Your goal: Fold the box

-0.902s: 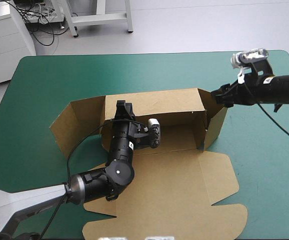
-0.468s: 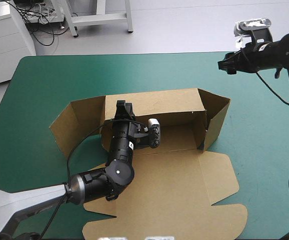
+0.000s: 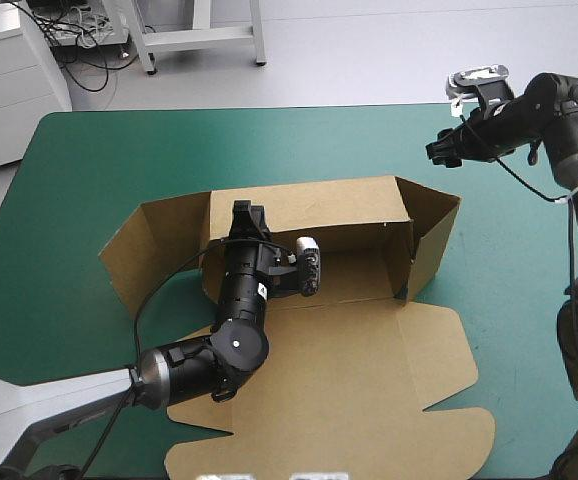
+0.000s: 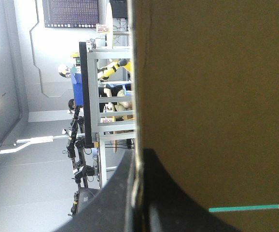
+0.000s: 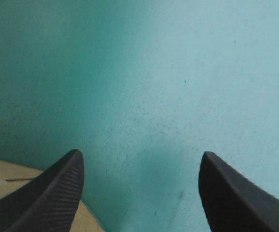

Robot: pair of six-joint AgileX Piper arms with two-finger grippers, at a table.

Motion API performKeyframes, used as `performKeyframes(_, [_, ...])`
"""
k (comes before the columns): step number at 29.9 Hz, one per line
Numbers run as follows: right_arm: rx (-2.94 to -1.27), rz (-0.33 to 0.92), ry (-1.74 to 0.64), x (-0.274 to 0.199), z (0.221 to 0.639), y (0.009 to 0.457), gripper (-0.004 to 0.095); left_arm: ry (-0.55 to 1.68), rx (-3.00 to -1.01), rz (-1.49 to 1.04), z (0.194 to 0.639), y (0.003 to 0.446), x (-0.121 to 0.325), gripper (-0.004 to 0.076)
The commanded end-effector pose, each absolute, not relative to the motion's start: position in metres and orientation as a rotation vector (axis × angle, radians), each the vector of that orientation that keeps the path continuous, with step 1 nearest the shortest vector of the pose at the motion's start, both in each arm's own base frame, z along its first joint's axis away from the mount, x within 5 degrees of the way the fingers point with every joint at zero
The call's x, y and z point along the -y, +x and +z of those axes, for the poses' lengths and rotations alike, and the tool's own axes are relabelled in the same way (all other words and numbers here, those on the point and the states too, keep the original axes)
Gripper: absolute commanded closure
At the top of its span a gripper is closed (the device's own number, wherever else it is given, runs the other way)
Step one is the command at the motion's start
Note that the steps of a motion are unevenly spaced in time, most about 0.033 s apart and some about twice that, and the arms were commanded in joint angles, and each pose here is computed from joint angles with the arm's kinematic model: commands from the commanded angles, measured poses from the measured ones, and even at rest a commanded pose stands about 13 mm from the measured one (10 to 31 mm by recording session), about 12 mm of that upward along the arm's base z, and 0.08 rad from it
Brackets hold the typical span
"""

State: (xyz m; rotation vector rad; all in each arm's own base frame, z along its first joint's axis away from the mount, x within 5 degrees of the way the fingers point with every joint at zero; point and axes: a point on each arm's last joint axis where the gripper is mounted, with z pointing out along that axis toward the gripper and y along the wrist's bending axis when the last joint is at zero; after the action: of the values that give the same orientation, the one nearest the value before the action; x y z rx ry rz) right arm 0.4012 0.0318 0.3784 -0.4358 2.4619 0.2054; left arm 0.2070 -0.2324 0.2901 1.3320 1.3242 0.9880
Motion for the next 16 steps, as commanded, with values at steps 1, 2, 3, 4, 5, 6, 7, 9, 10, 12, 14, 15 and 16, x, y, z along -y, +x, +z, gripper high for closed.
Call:
performKeyframes(1, [-2.396,0.192,-0.469,-0.030,0.401,0.388,0.0277,1.234,-1.207,1.052,0.319,0.206,0.230,0.0756])
performKeyframes(2, [-2.405,0.194,-0.473,-0.030,0.399,0.388,0.0277,1.234,-1.207,1.052,0.319,0.206,0.230,0.0756])
performKeyframes(3, [-2.416,0.197,-0.481,-0.030,0.395,0.388,0.0277,1.234,-1.207,1.052,0.319,0.206,0.230,0.0756])
performKeyframes(4, [-2.427,0.201,-0.496,-0.031,0.391,0.388,0.0277,1.234,-1.207,1.052,0.319,0.206,0.230,0.0756])
performKeyframes(5, [-2.442,0.209,-0.508,-0.031,0.386,0.387,0.0277,1.234,-1.207,1.052,0.319,0.206,0.230,0.0756])
performKeyframes(6, [-2.453,0.216,-0.520,-0.032,0.382,0.387,0.0277,1.233,-1.208,1.054,0.319,0.206,0.230,0.0756])
performKeyframes(7, [-2.466,0.233,-0.520,-0.032,0.377,0.387,0.0277,1.231,-1.208,1.056,0.319,0.206,0.230,0.0756])
performKeyframes(9, [-2.481,0.255,-0.537,-0.034,0.370,0.386,0.0277,1.237,-1.204,1.061,0.319,0.206,0.230,0.0756])
performKeyframes(10, [-2.488,0.263,-0.548,-0.034,0.366,0.385,0.0277,1.238,-1.204,1.063,0.319,0.206,0.230,0.0756])
performKeyframes(12, [-2.498,0.262,-0.555,-0.034,0.360,0.383,0.0277,1.236,-1.204,1.064,0.319,0.206,0.230,0.0756])
performKeyframes(14, [-2.505,0.260,-0.564,-0.034,0.356,0.378,0.0277,1.235,-1.205,1.066,0.319,0.206,0.229,0.0756])
performKeyframes(15, [-2.510,0.261,-0.561,-0.034,0.353,0.375,0.0277,1.235,-1.205,1.066,0.319,0.206,0.230,0.0756])
performKeyframes(16, [-2.507,0.254,-0.573,-0.033,0.351,0.372,0.0277,1.235,-1.205,1.066,0.319,0.206,0.230,0.0756])
